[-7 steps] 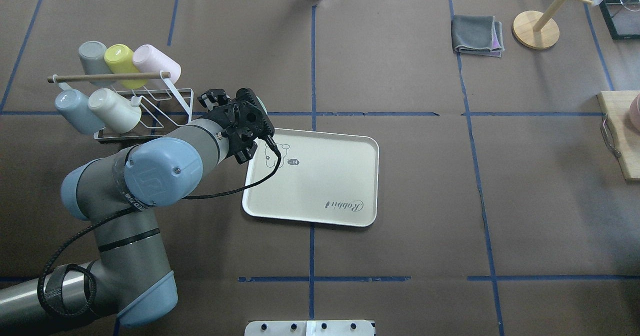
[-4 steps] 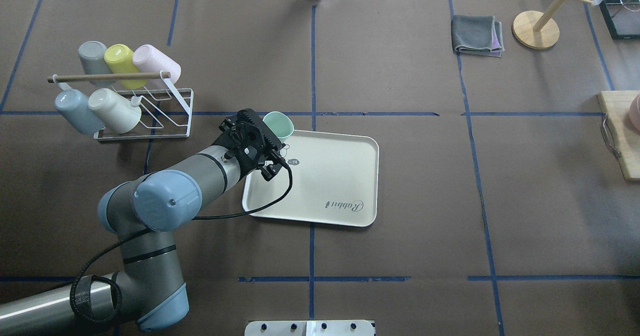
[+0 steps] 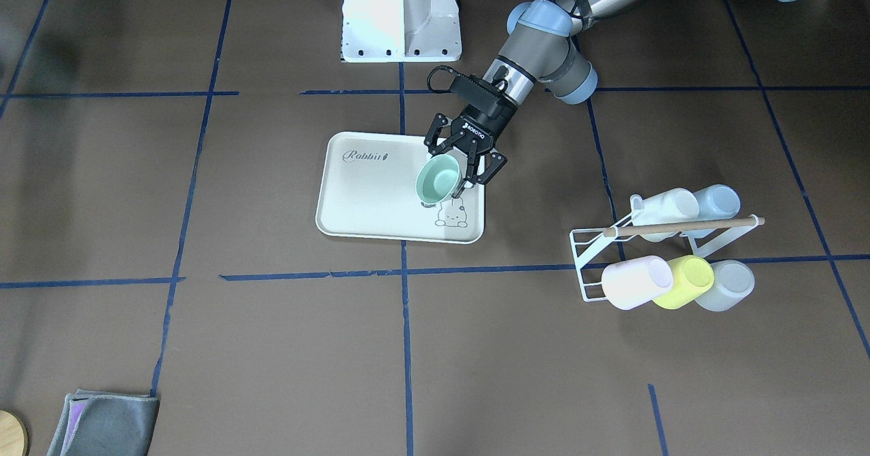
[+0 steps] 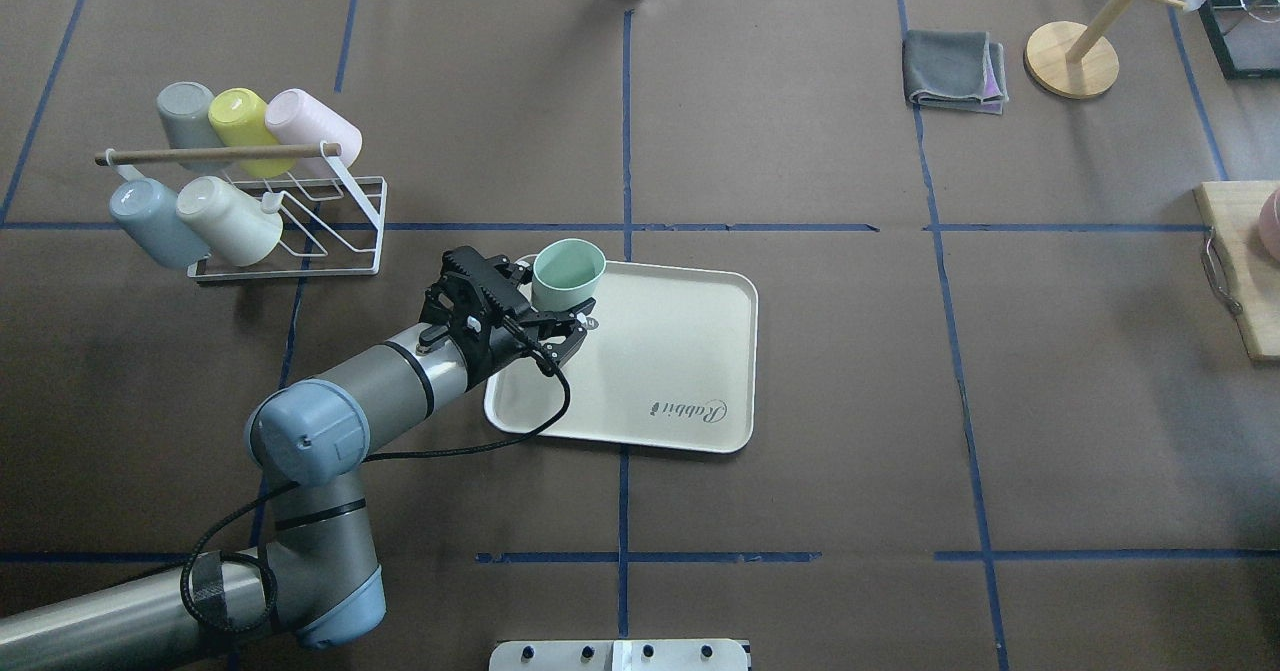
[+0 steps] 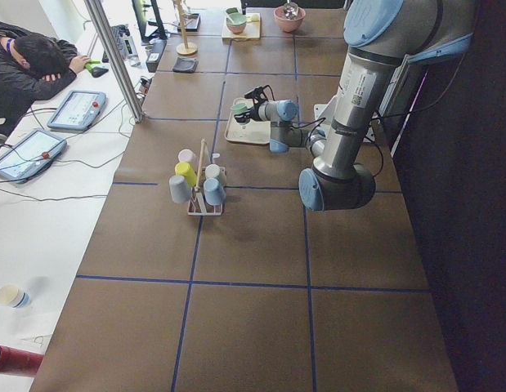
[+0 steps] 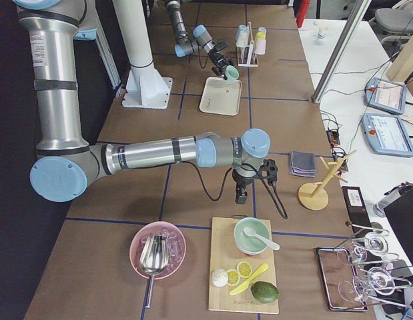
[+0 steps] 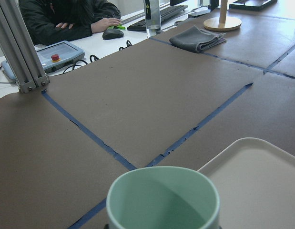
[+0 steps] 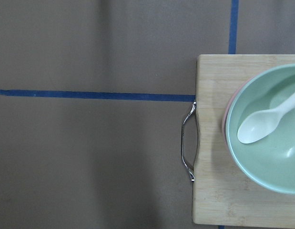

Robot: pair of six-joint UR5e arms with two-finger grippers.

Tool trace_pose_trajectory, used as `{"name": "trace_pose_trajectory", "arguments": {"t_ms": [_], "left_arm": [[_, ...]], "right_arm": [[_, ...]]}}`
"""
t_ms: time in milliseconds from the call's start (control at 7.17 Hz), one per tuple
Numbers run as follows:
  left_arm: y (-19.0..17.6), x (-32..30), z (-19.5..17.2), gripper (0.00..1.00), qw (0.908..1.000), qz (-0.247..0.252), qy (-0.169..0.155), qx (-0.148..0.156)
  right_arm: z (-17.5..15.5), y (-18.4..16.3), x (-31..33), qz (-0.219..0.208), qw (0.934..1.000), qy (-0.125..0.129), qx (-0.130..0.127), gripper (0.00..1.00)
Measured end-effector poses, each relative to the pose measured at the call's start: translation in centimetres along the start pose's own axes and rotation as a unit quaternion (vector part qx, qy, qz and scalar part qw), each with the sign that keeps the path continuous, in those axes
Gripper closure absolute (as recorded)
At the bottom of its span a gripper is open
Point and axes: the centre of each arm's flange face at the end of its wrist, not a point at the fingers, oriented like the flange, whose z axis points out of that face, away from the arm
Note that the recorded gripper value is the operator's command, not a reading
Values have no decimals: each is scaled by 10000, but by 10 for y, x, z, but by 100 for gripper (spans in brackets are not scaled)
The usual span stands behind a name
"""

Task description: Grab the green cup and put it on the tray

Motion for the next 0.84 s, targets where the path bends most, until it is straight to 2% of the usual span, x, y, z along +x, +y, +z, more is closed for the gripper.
{"name": "trace_pose_trajectory", "arguments": {"t_ms": [418,837], "left_arm": [[23,45,-1,64,9993,-200,32,321],[34,63,11,64,9993,-174,-135,318]], "right_arm": [[-1,0,2,16,10000,2,11,0],[0,1,4,34,10000,7,-4,0]]}}
